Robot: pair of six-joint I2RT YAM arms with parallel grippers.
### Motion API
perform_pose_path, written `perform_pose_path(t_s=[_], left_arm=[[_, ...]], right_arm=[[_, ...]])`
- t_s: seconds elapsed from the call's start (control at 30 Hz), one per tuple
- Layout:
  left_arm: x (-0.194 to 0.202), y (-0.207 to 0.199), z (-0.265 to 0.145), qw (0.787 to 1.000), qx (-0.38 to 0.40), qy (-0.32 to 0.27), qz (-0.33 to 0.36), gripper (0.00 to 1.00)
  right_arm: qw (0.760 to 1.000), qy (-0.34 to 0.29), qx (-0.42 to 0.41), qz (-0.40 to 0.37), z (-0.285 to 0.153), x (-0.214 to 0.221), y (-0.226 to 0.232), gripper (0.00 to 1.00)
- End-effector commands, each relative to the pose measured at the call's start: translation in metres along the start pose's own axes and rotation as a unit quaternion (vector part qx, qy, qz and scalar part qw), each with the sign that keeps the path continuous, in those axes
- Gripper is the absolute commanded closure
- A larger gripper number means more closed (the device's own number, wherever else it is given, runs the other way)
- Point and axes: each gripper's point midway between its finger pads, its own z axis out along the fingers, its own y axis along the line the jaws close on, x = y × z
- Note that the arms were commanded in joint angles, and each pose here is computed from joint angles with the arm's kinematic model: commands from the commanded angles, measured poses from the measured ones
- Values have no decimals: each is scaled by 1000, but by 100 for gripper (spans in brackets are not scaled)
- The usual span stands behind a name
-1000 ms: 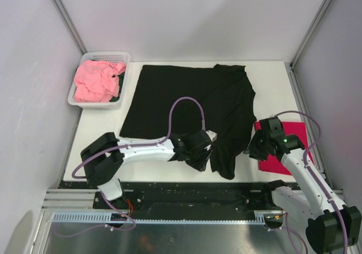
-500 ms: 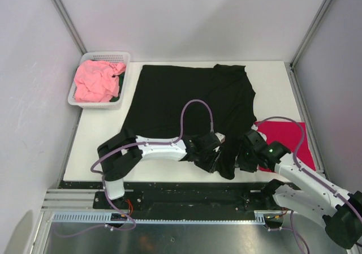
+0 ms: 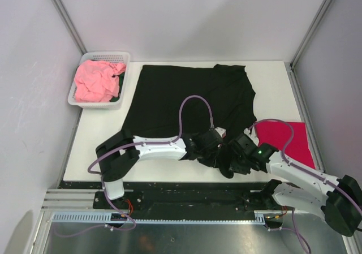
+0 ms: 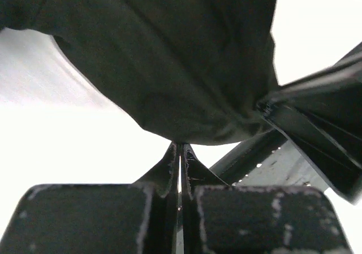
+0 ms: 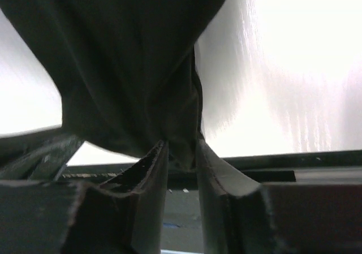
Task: Fold and stack the t-shirts
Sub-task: Flatten out the tshirt
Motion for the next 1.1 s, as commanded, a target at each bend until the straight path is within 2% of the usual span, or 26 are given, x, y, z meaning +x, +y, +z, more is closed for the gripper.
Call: perform_pose_path(t_s=[0.0,0.1,0.17,0.43,0.7,0.77,0.87,0.93,0.97,1.03,1.07], left_arm=[[-37,-6,-29,997,14,-66,-22,100],[-40,-1,-34,997,14,-70,-28,100],[-45,5,-38,997,12,-76,-33,100],[-72,47,-44,994,-18,-91,-59,100],[-91,91,-23,992,-60,-80,-77,100],[-92,94,-20,993,-56,-74,-77,100],[-92,97,-18,993,-55,-69,-75,99],[-91,99,-18,994,-53,-65,-76,95],[-91,100,-20,994,-52,-66,-77,90],[-92,97,-27,993,-45,-72,-77,72],[-94,94,-32,993,-41,-77,-76,67]], right_arm=[[999,-34,-20,10,10,-27,18,76],[999,-42,-28,7,11,-41,30,93],[998,-51,-27,3,7,-53,36,98],[995,-97,-37,8,-14,-119,55,100],[995,-97,-32,12,8,-167,68,100],[995,-92,-30,13,11,-170,68,94],[995,-96,-27,12,6,-172,64,78],[995,-101,-26,11,-1,-172,62,70],[994,-105,-26,10,-5,-172,61,66],[994,-109,-24,5,-11,-172,58,62],[994,-111,-21,2,-12,-171,57,61]])
